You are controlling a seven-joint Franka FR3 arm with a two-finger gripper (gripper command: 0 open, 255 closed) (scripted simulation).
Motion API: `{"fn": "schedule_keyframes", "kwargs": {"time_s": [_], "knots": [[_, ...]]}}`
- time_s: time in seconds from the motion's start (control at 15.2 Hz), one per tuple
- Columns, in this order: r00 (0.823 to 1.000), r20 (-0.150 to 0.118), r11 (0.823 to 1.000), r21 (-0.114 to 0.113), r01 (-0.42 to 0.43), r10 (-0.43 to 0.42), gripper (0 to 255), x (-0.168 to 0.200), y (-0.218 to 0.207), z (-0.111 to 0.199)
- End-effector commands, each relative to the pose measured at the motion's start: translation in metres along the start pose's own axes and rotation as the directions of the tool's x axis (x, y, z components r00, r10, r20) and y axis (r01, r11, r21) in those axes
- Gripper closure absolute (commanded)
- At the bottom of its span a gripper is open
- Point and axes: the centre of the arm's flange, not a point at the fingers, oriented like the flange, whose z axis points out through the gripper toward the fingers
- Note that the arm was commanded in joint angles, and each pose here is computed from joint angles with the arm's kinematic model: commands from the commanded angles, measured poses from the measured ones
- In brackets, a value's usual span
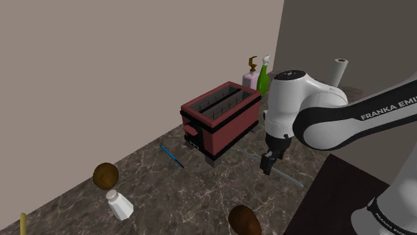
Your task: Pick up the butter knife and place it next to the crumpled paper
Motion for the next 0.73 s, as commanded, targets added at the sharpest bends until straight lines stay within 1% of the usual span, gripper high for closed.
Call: {"fn": "schedule_keyframes", "kwargs": {"time_s": [0.0,0.13,0.2,0.66], "knots": [[1.0,0.0,1.0,0.0,0.0,0.0,0,0.0,-0.0001,0.0002],[1.0,0.0,1.0,0.0,0.0,0.0,0,0.0,0.0,0.0002],[1.0,0.0,1.0,0.0,0.0,0.0,255,0.0,0.0,0.0002],[1.0,0.0,1.0,0.0,0.0,0.0,255,0.0,0.0,0.0002]]}}
